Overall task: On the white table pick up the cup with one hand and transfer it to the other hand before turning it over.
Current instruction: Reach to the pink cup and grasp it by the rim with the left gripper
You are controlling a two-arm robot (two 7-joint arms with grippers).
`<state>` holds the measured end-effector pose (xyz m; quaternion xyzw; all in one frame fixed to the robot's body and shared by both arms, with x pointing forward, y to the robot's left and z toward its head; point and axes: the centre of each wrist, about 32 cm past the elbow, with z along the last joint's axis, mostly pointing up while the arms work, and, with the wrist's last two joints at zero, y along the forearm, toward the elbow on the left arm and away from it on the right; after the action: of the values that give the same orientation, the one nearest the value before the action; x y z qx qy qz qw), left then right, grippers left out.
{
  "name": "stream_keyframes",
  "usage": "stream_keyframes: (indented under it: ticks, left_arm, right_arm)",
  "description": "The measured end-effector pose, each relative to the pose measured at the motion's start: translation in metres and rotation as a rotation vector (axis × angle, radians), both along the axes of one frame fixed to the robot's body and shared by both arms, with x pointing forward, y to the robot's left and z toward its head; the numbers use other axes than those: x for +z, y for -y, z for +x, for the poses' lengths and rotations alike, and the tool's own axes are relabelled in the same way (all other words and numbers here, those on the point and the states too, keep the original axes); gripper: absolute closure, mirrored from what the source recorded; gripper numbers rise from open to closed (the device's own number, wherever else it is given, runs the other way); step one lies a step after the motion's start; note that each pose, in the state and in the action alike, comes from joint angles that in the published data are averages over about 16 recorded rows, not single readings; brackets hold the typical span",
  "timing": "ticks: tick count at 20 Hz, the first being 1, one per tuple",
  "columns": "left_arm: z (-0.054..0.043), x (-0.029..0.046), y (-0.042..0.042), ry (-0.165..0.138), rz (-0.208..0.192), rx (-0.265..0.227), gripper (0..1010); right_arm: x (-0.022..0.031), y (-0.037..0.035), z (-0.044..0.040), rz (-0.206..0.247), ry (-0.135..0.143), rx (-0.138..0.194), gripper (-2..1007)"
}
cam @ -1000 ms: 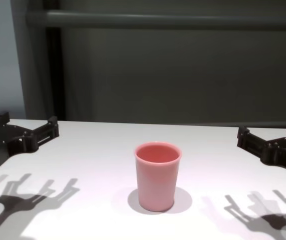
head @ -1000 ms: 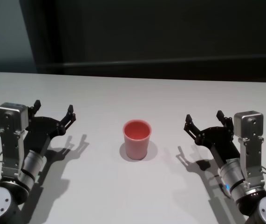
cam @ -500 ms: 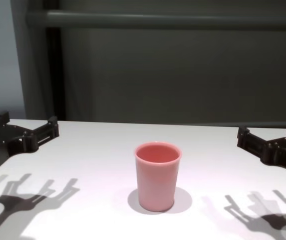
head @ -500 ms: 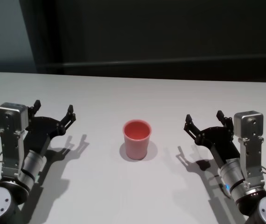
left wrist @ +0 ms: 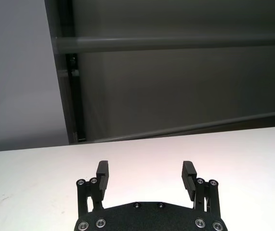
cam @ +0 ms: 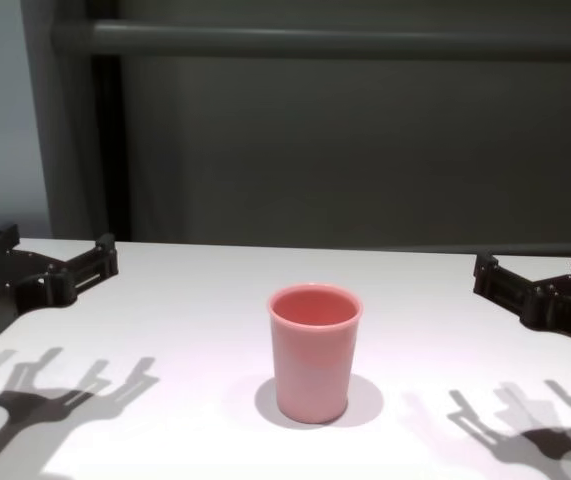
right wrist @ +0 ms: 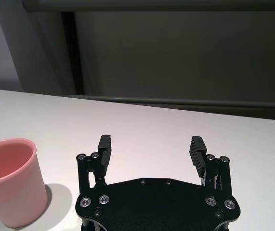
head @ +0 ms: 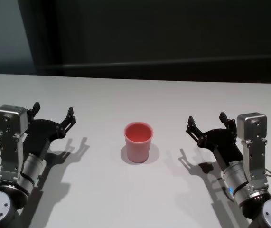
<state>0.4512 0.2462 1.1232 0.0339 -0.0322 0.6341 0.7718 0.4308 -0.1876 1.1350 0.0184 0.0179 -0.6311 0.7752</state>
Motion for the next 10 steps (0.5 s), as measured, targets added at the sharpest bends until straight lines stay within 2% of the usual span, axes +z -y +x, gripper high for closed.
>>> stream_keyframes:
  ticks: [6,10]
  left_arm:
    - [-0.0027,0.0039,0.0000,-0.001,0.046,-0.019,9]
    - [-0.0028,0.0125,-0.0020,0.004,0.101,-0.051,9]
  right_arm:
    - [0.0000,0.0000,0.0000,0.000,0.000,0.000,2]
    - [0.0000,0.0000,0.0000,0.000,0.000,0.000,3]
